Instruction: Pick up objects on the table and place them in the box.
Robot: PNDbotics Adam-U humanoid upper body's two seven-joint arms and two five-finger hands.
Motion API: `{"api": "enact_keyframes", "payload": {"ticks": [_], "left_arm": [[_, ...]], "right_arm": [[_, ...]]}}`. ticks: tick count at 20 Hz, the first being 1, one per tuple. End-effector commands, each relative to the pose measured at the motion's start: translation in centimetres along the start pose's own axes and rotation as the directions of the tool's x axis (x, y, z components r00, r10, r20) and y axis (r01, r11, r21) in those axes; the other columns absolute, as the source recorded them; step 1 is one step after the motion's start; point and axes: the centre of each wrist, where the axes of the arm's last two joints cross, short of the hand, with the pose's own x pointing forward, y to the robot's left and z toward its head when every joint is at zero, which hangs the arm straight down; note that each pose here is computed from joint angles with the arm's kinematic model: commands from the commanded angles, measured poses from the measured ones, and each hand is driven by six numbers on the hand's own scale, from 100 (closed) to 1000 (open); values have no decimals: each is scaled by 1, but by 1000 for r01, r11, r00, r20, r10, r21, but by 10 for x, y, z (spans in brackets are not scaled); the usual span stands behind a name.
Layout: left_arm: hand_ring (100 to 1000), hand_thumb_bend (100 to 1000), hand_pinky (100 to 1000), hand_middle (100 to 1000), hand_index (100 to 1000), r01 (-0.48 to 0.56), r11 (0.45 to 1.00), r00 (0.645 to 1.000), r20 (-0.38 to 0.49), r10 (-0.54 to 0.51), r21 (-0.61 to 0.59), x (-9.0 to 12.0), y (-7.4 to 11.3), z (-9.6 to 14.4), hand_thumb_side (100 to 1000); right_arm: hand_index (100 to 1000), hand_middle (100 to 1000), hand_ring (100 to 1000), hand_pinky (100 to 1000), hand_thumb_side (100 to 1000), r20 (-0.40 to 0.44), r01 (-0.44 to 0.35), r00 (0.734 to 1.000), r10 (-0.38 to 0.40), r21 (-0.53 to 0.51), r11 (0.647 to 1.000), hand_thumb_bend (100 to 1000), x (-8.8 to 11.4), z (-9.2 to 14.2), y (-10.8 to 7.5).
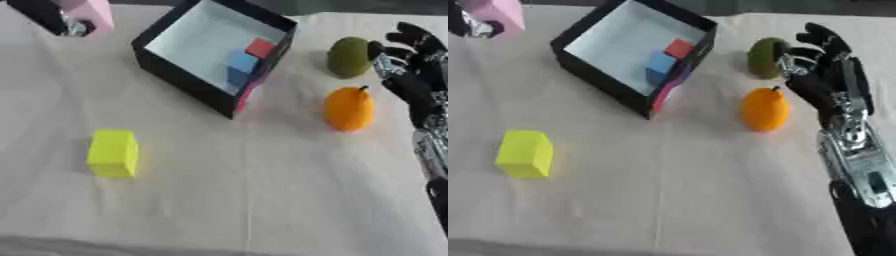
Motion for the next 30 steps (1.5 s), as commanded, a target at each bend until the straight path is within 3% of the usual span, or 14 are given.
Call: {"api": "enact_keyframes", "payload": {"ticks": [1,6,11,17,23,27,30], "left_arm": [[609,137,522,501,561,13,1000,996,83,-14,23,34,9,1,100],[610,154,522,506,567,35,999,983,183,-31,-18,77,3,-18,100],[623,211,547,522,582,55,998,975,218,-45,-40,97,-12,-44,100],[629,234,552,527,589,50,994,975,219,-28,-94,91,-31,-70,100],[640,275,566,536,598,50,992,990,141,-33,-120,75,-47,-87,100],[661,334,593,554,622,64,992,993,101,-53,-110,65,-53,-95,100],[714,420,647,617,698,81,990,991,115,-68,-116,63,-56,-97,127]], "right_arm": [[845,755,759,801,234,43,2,999,-2,-8,1000,381,11,-5,-4],[845,754,759,801,235,55,19,998,-19,-3,1000,381,15,-7,1],[845,754,759,801,236,70,39,997,-40,10,999,380,19,-9,8],[845,754,760,801,239,87,56,995,-57,21,998,379,24,-12,13],[845,753,760,801,239,90,62,994,-65,31,998,379,26,-12,16],[845,753,759,801,240,88,60,994,-63,36,998,377,25,-12,17],[845,753,759,801,240,86,59,994,-62,38,998,377,25,-12,18]]}}
